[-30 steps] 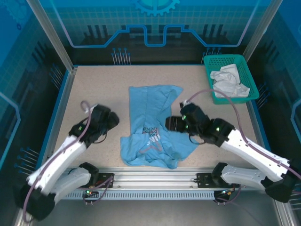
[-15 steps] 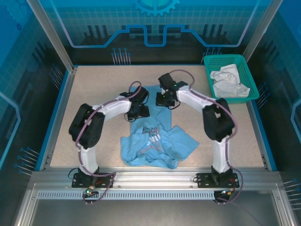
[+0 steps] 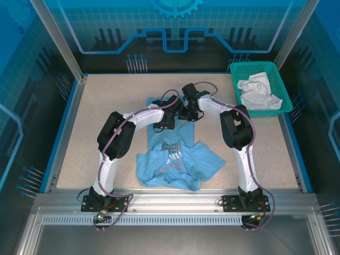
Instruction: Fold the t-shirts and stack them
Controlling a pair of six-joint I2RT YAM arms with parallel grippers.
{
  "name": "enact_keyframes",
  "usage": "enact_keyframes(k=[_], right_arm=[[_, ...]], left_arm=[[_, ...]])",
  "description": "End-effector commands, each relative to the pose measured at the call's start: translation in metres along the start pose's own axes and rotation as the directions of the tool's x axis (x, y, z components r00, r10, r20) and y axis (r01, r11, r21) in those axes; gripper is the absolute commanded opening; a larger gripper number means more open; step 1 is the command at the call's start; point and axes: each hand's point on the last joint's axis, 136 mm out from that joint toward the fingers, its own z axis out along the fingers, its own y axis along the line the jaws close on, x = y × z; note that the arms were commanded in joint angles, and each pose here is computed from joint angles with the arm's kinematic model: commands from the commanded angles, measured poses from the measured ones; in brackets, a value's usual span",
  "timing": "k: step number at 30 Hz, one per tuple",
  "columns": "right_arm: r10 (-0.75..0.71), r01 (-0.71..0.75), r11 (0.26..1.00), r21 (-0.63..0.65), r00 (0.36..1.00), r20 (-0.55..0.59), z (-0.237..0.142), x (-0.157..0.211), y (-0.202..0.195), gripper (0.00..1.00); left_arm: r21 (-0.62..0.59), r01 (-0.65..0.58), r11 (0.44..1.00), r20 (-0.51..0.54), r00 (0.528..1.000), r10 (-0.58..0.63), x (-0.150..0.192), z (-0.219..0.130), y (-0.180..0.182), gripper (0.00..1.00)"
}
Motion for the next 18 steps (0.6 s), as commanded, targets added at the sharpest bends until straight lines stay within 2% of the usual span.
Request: enact_keyframes(k=[1, 2, 6, 11, 15, 18], right_arm=[[0.029, -0.028, 0.999, 0.025, 0.998, -0.049, 0.010, 0.014, -0.021, 0.15], [0.031, -0.029, 0.999, 0.030, 0.998, -0.052, 0.012, 0.015, -0.024, 0.15], [0.066, -0.065, 0.998, 0.019, 0.996, -0.063, 0.020, 0.021, -0.035, 0.15], [0.069, -0.069, 0.998, 0.012, 0.996, -0.056, 0.022, 0.021, -0.036, 0.14], [0.074, -0.074, 0.997, 0.015, 0.996, -0.053, 0.023, 0.022, -0.038, 0.13], [0.098, -0.097, 0.995, 0.027, 0.994, -0.045, 0.023, 0.021, -0.044, 0.12]], left_arm=[[-0.097, -0.049, 0.994, 0.008, 0.999, 0.050, 0.002, -0.001, 0.021, 0.59], [-0.094, -0.047, 0.994, 0.007, 0.999, 0.048, 0.003, 0.000, 0.022, 0.59], [-0.049, -0.030, 0.998, -0.025, 0.999, 0.029, 0.006, 0.008, 0.021, 0.49], [-0.048, -0.020, 0.999, -0.013, 1.000, 0.019, 0.000, 0.009, 0.023, 0.29], [-0.067, 0.010, 0.998, 0.018, 1.000, -0.008, -0.011, 0.003, 0.036, 0.17], [-0.097, 0.068, 0.993, 0.063, 0.996, -0.062, -0.022, -0.006, 0.059, 0.08]])
